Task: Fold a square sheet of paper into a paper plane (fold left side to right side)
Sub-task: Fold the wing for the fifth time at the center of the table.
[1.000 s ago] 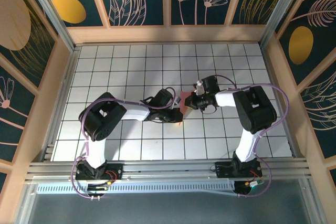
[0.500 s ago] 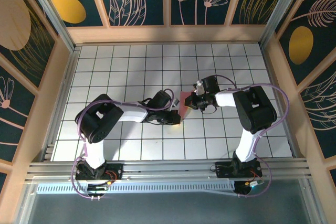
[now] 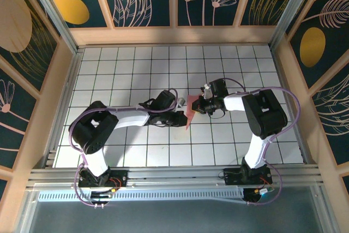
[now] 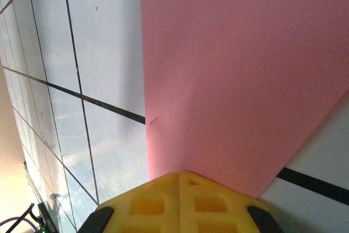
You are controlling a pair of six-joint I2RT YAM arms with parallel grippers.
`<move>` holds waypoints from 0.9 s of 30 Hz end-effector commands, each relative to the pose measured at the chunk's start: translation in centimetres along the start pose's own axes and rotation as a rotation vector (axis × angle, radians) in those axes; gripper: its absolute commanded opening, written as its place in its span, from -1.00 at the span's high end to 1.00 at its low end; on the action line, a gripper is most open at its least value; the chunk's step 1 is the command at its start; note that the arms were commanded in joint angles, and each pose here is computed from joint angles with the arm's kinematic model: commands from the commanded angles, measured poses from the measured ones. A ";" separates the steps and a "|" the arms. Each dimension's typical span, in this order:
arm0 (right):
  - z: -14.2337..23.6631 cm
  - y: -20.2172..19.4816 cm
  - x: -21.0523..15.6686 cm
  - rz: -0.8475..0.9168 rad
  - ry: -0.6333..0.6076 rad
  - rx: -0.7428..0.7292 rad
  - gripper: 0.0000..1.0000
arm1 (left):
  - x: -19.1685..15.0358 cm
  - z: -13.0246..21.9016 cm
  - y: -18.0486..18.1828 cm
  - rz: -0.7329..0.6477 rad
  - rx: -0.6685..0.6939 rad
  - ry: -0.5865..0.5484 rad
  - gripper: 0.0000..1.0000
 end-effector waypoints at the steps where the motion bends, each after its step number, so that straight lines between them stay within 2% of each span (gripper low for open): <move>1: -1.6 -6.5 -2.6 -0.090 0.055 -0.254 1.00 | 1.0 -0.5 -1.1 -0.014 -0.067 0.003 1.00; 16: -1.6 -6.5 -2.6 -0.092 0.057 -0.256 1.00 | 0.3 -3.6 -0.4 0.001 -0.088 0.070 1.00; 27: -1.6 -6.5 -2.6 -0.091 0.060 -0.257 1.00 | -1.0 -4.2 1.0 0.009 -0.034 0.101 1.00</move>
Point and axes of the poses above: each hand's point on the last joint's axis, 136 mm out from that joint toward the fingers, its own z axis back along the fingers, its own y axis along the line the jaws close on, x = y × z, the point moved 4 cm from there along z, back along the fingers, and after that the axes turned 8 degrees about -z, right-handed, at the moved point
